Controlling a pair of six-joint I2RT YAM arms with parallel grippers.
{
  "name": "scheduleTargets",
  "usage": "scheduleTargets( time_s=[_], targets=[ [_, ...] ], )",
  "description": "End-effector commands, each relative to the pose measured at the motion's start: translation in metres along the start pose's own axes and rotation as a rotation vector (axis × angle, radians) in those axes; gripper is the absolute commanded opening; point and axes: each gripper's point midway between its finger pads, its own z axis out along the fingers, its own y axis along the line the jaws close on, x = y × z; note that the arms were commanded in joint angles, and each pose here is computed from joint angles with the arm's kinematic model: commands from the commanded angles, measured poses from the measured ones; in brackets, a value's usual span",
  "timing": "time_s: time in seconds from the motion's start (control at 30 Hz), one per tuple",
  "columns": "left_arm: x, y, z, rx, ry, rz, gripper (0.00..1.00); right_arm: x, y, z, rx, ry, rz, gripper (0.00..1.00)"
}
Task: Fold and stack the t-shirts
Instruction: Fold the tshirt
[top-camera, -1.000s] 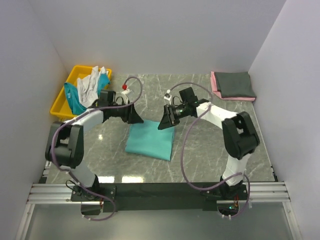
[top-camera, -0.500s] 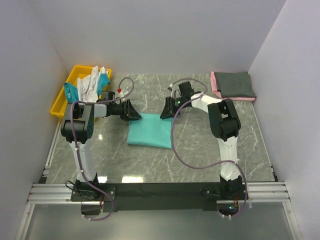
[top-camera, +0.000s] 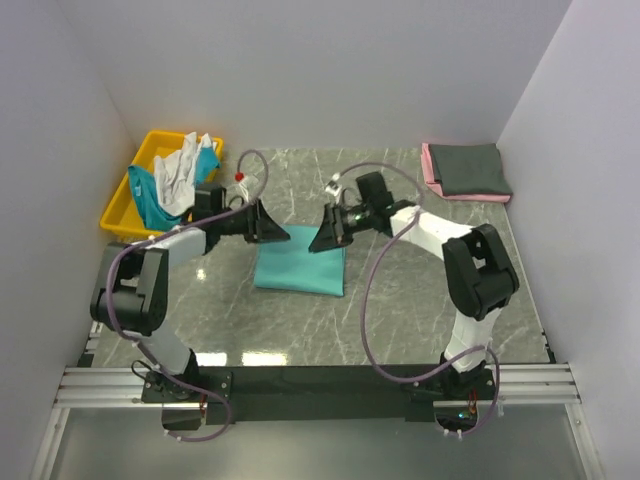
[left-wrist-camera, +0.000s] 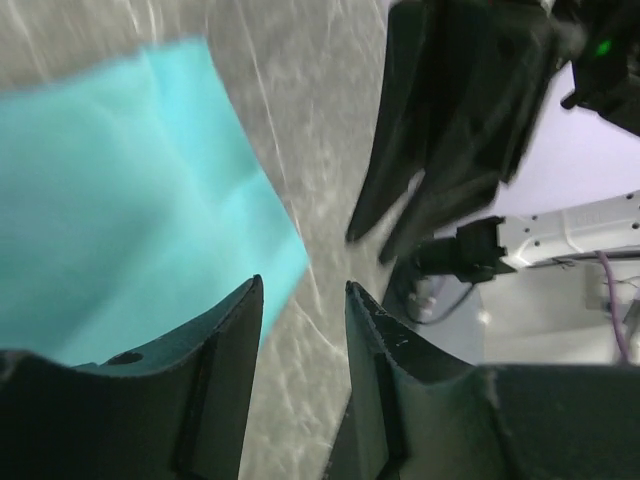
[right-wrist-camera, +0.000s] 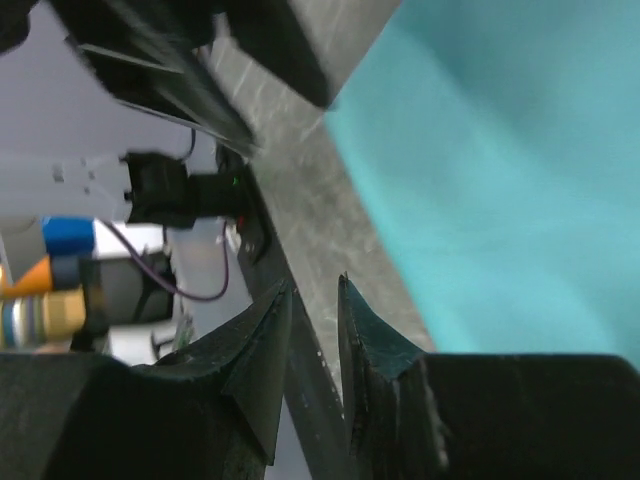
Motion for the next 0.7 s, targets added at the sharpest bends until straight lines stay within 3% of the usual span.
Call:
scheduleTargets(
  time_s=[0.0,0.17,0.33,0.47,0.57,0.63,0.67],
  targets=[
    [0.037,0.023,0.012,0.004,0.050,-0.231,0.43,0.034,0.002,0.029,-0.070,0.096,0.058,0.33],
    [0.058,0.066,0.021,-0.054,0.079,-0.339,0.42,0.048,-0.047,0.054,-0.021,0.161,0.170,0.32],
    [0.065,0.117,0.007,-0.167,0.036,-0.458,0.42,0.050,-0.102,0.042,0.102,0.141,0.257,0.31],
    [0.037,0.107,0.001,-0.164,0.034,-0.338,0.43,0.021,-0.087,0.026,0.132,0.093,0.143,0.31],
    [0.019,0.075,-0.005,-0.114,0.054,-0.228,0.47,0.003,-0.054,0.008,0.114,0.059,0.053,0.31],
    [0.005,0.050,-0.016,-0.119,0.067,-0.102,0.52,-0.006,-0.024,-0.010,0.098,0.013,-0.021,0.31],
    [-0.006,0.045,-0.020,-0.141,0.060,0.026,0.54,-0.001,-0.026,-0.017,0.110,-0.003,-0.011,0.31]
  ],
)
